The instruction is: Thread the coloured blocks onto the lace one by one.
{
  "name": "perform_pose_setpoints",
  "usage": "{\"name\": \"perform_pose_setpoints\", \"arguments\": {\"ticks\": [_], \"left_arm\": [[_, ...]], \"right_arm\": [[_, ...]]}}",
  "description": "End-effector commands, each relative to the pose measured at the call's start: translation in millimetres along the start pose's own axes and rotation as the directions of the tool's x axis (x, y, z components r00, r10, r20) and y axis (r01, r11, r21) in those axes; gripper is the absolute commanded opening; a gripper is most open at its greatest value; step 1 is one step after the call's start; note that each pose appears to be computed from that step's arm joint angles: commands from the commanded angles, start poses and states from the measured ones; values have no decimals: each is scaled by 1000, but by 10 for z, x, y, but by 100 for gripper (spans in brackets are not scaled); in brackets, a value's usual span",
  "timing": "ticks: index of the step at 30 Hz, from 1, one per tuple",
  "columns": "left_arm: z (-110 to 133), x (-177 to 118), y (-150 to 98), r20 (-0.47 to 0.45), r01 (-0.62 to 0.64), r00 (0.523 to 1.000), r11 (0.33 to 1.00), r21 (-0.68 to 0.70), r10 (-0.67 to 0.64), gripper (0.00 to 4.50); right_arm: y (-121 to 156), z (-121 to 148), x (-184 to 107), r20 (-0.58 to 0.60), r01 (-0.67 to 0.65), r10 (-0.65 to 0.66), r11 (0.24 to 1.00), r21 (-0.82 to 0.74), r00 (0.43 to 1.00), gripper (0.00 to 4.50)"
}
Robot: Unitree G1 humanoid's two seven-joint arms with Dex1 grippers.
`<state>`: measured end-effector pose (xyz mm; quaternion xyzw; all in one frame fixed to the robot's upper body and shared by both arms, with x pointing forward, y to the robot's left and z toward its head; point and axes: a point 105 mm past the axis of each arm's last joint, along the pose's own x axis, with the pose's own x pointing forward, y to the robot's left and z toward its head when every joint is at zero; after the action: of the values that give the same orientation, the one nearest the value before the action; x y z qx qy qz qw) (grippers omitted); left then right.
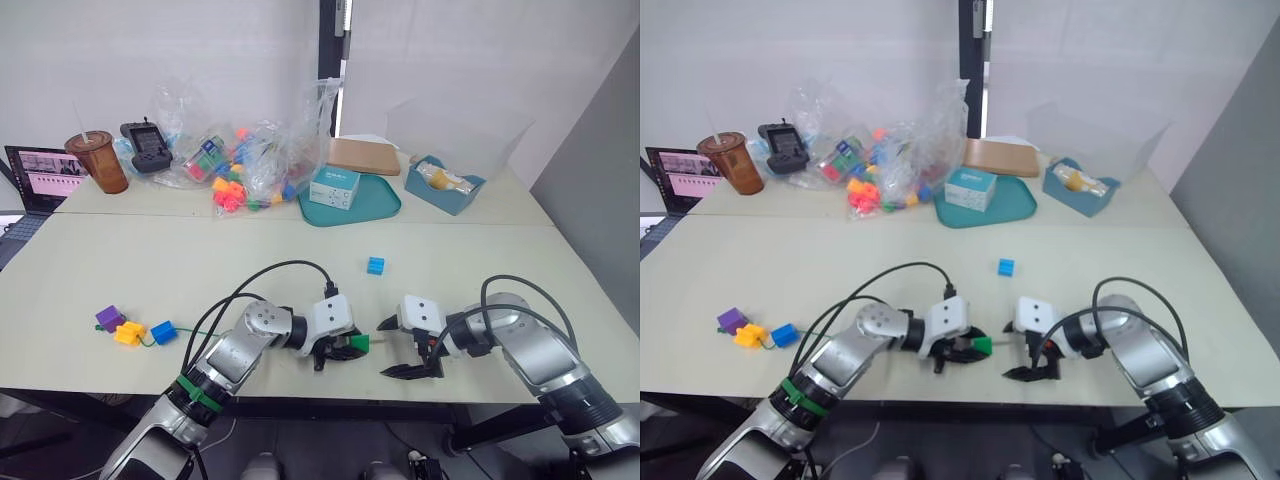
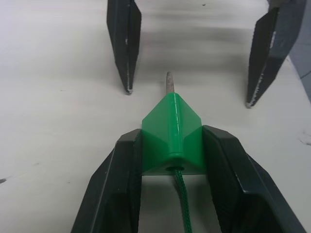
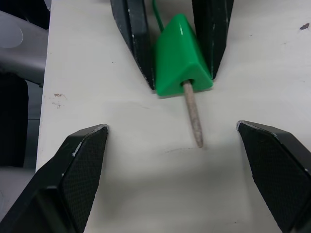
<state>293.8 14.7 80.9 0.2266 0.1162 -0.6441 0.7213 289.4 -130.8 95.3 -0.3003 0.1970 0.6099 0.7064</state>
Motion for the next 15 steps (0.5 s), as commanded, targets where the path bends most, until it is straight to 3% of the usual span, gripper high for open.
{"name": "perform_pose_setpoints", "arguments": {"ticks": [1, 4, 15], "left_arm": [[-183, 55, -202, -43, 92, 995, 993, -76, -95, 134], [-188, 37, -199, -44, 91, 995, 993, -80, -95, 134], [-222, 1, -186, -64, 87, 994, 993, -77, -92, 134]], "right_arm": [[25, -61, 47, -29, -5, 5, 1000, -1, 1000, 450], [2, -112, 109, -52, 1, -2, 1000, -6, 999, 450], [-2, -163, 127, -84, -7, 4, 1000, -31, 996, 96]]}}
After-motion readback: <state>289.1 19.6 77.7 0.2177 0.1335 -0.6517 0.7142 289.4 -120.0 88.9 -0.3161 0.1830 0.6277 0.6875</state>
